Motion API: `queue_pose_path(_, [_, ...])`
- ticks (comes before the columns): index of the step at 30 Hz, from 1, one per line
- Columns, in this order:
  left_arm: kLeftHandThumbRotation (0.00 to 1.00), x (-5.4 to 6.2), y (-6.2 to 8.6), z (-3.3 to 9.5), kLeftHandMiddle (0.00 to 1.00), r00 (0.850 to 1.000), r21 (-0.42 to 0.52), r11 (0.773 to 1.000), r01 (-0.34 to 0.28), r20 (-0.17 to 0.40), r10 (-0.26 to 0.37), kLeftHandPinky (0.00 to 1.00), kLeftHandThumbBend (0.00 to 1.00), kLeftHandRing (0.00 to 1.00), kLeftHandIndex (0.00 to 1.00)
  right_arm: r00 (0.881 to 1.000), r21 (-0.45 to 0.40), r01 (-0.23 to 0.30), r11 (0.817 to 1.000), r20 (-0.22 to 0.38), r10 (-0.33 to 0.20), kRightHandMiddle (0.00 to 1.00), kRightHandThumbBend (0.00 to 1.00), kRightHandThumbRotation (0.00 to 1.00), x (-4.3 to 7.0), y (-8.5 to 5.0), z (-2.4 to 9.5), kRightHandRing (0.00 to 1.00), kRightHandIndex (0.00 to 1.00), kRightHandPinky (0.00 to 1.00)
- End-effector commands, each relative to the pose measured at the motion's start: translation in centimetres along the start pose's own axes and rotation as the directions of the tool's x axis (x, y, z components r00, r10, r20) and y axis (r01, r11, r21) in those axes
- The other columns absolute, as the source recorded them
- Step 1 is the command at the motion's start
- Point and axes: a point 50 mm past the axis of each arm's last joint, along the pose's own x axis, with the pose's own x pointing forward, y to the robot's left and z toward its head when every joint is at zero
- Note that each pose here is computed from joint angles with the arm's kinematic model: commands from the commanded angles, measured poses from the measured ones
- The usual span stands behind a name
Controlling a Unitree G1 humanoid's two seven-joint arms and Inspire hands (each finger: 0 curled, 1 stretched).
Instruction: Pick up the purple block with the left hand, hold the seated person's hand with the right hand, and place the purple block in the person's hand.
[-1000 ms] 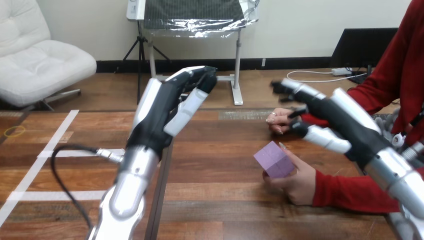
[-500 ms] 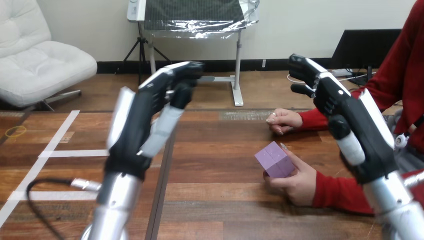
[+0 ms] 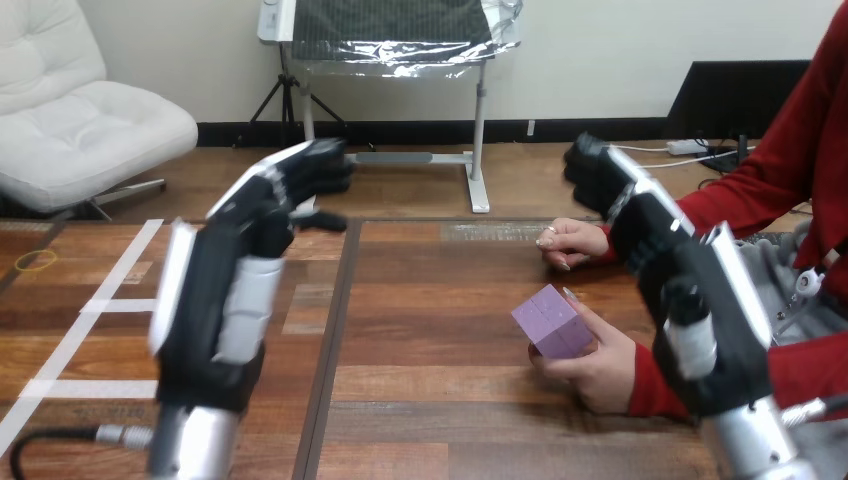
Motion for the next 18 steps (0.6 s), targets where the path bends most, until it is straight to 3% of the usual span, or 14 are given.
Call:
queue_pose_path(1, [1.0,-0.2,0.0,1.6,0.72,0.998,-0.086,0.996,-0.013,0.053,0.018,0.55,0.71,0.72,0.7,0.993,0.031,-0.001,1.0,0.115,-0.003,0.88,1.0,1.0,0.7,1.0,1.4,0.89,0.87,0.91])
queue_pose_path(5, [1.0,-0.9,0.1,1.8,0.72,0.999,-0.098,0.995,-0.02,0.044,0.024,0.51,0.69,0.72,0.71,0.994,0.045,0.001,0.999,0.11,-0.006,0.87,1.0,1.0,0.2,1.8,1.4,0.88,0.87,0.9])
queue_pose_path(18, [0.98,-2.9,0.0,2.0,0.74,0.997,-0.046,0.999,-0.024,0.07,0.027,0.57,0.65,0.76,0.73,0.996,0.112,-0.018,0.994,0.094,0.007,0.89,1.0,1.0,-0.9,3.3,1.7,0.91,0.89,0.98])
